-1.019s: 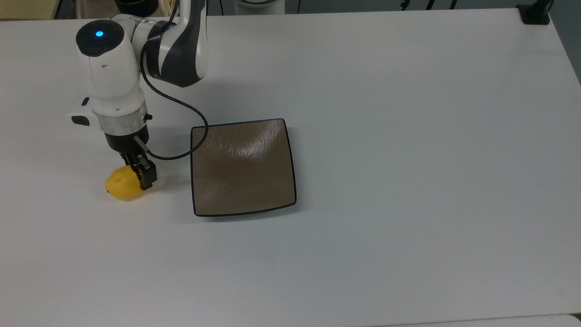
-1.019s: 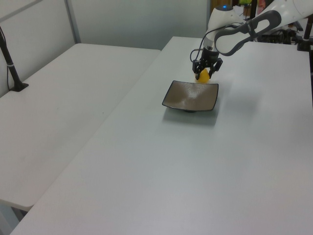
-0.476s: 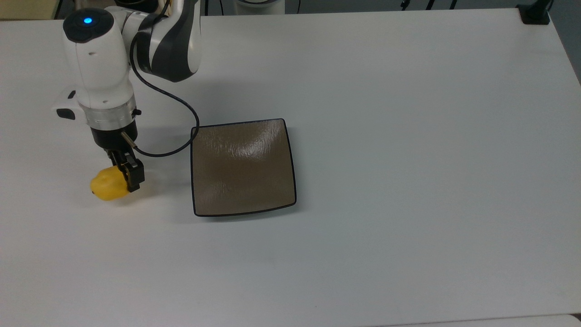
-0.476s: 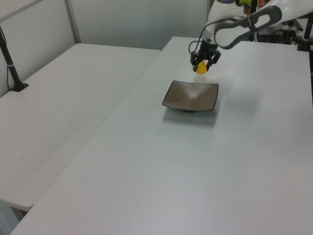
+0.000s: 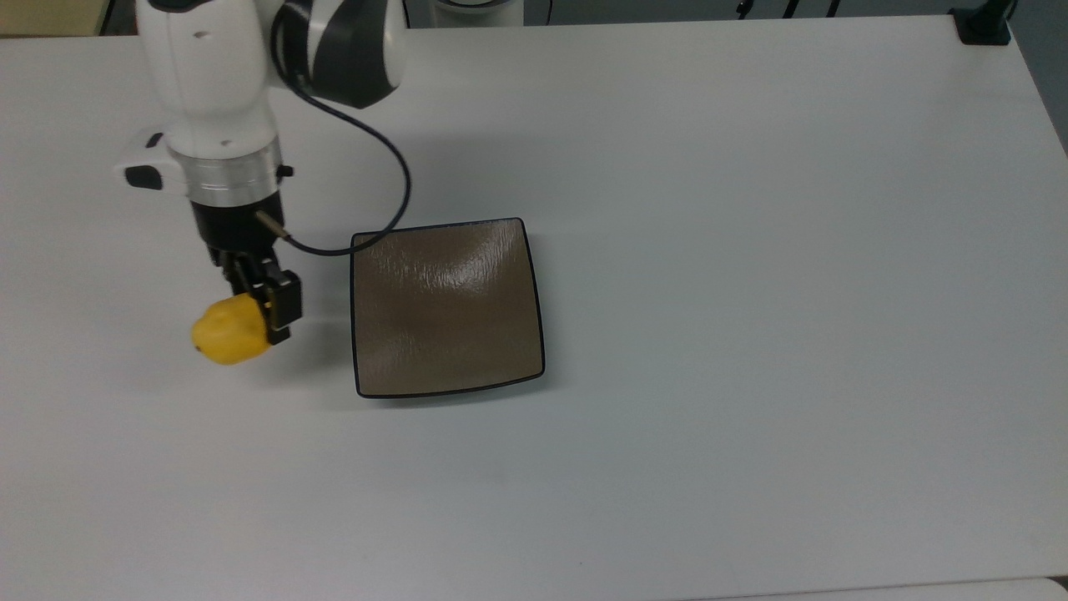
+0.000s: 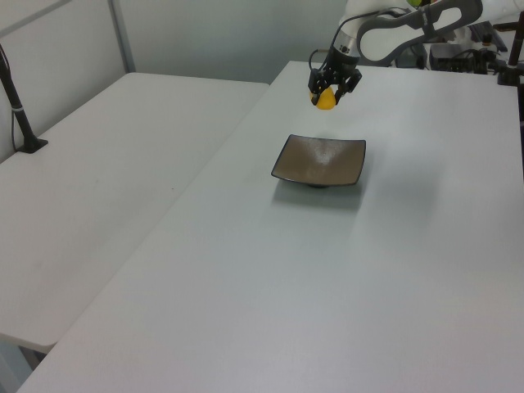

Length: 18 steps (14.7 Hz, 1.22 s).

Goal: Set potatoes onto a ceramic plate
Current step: 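Carry the potato over the brown plate and lower it onto it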

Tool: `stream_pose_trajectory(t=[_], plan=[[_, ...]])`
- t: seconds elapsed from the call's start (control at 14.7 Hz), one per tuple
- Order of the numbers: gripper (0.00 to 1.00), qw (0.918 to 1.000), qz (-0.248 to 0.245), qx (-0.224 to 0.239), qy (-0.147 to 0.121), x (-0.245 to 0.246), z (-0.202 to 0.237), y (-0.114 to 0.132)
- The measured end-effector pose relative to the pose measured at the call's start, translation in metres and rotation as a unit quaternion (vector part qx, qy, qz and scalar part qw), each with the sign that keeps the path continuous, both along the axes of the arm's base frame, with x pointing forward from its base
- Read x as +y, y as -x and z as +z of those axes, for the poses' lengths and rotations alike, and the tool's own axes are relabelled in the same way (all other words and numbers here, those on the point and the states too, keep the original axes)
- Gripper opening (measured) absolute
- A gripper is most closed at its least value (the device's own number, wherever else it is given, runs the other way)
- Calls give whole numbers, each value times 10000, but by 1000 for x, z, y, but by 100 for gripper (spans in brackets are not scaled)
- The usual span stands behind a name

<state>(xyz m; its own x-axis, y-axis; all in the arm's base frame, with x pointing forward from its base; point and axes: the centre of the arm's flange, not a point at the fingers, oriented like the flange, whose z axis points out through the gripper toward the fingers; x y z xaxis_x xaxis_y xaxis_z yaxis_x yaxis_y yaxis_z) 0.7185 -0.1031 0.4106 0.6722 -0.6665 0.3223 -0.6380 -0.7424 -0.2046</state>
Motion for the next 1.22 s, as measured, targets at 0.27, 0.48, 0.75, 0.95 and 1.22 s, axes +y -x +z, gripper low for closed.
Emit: stream_pose_trajectory(t=[0.27, 0.48, 0.75, 0.95, 1.22], plan=[[65, 9993, 307, 232, -39, 56, 8, 7], [65, 9975, 567, 426, -39, 94, 2, 16], [72, 9947, 796, 648, -40, 127, -13, 24], [100, 9945, 804, 669, -40, 128, -15, 24], [100, 9936, 804, 794, -34, 128, -13, 27]])
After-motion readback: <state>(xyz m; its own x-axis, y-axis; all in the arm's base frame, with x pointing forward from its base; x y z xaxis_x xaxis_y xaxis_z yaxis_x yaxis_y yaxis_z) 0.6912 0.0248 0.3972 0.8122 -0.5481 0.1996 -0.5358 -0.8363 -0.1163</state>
